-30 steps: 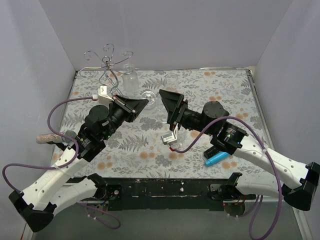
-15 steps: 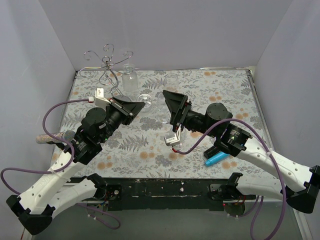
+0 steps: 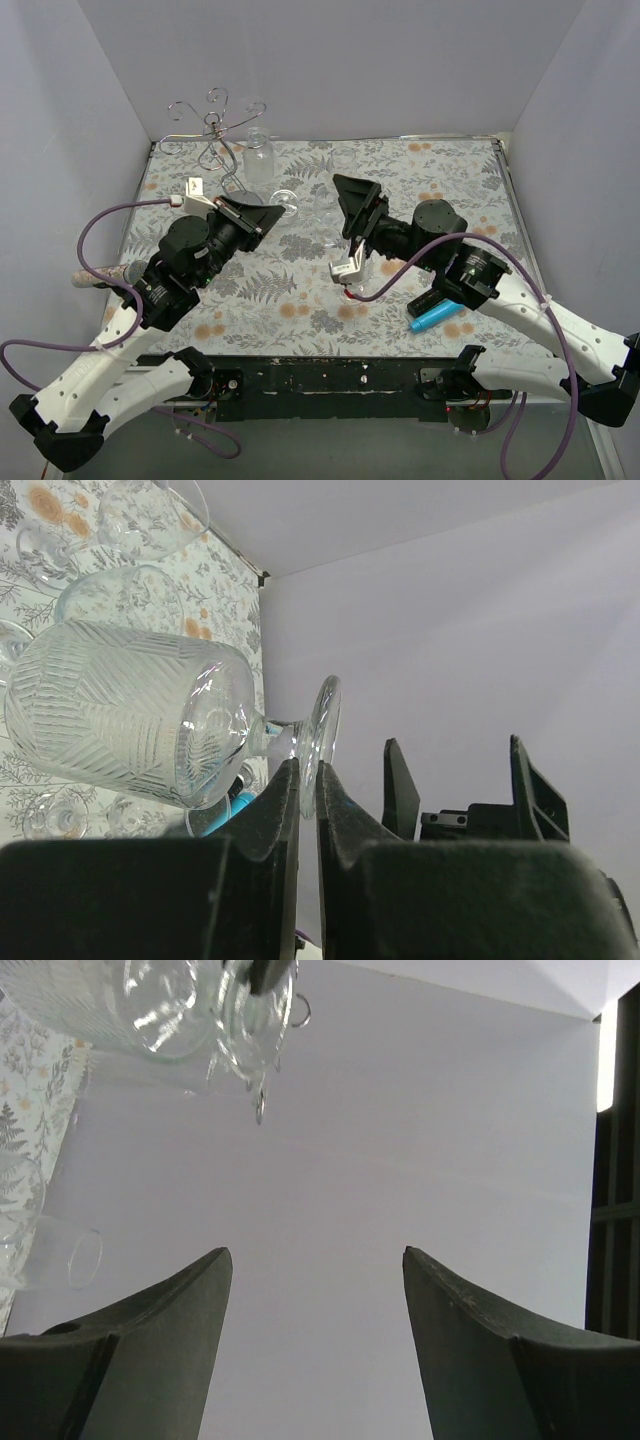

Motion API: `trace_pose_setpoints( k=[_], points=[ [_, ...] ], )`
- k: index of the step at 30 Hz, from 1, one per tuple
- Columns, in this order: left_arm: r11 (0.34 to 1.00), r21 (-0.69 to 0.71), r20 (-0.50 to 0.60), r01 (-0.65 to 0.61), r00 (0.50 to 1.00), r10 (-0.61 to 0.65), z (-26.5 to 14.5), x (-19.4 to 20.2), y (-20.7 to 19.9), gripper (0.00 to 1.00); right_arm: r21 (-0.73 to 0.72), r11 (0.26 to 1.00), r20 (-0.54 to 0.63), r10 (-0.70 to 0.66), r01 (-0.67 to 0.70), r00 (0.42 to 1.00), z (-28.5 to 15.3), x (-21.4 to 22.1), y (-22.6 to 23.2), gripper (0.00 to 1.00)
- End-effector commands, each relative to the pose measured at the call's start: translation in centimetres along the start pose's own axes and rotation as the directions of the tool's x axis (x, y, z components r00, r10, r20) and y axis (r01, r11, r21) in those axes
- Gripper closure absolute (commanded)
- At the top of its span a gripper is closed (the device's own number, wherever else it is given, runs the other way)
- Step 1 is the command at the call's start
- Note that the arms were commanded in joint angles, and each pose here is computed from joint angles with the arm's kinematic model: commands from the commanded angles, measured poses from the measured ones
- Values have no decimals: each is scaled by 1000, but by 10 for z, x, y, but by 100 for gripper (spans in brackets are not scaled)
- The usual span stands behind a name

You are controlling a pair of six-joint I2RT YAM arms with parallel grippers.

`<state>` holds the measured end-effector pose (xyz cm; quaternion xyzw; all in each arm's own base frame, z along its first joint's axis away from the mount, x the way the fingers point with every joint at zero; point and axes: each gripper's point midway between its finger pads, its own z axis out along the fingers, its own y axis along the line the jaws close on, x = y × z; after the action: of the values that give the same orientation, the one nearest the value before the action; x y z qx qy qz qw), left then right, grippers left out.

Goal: Place the wine glass upside down on the wine glass rack
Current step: Turn the wine glass upside down at the wine rack.

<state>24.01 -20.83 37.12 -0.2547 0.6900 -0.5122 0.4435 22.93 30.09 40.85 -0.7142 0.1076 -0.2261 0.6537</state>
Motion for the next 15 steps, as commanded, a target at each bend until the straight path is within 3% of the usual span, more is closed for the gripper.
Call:
trace_pose_setpoints(
  k=[1, 10, 15],
  points=[
    [994, 111, 76, 10, 997, -18, -19, -26, -40, 100, 46, 995, -107, 91, -86, 990, -16, 35, -32, 23],
    [995, 103, 82, 6, 996, -15, -21, -28, -41, 100, 28, 952, -220, 304, -306, 927, -24, 93, -23, 23],
    [997, 78, 92, 10, 996, -17, -21, -31, -38, 100, 29, 857, -288, 500, -514, 817, -26, 113, -3, 23]
  ],
)
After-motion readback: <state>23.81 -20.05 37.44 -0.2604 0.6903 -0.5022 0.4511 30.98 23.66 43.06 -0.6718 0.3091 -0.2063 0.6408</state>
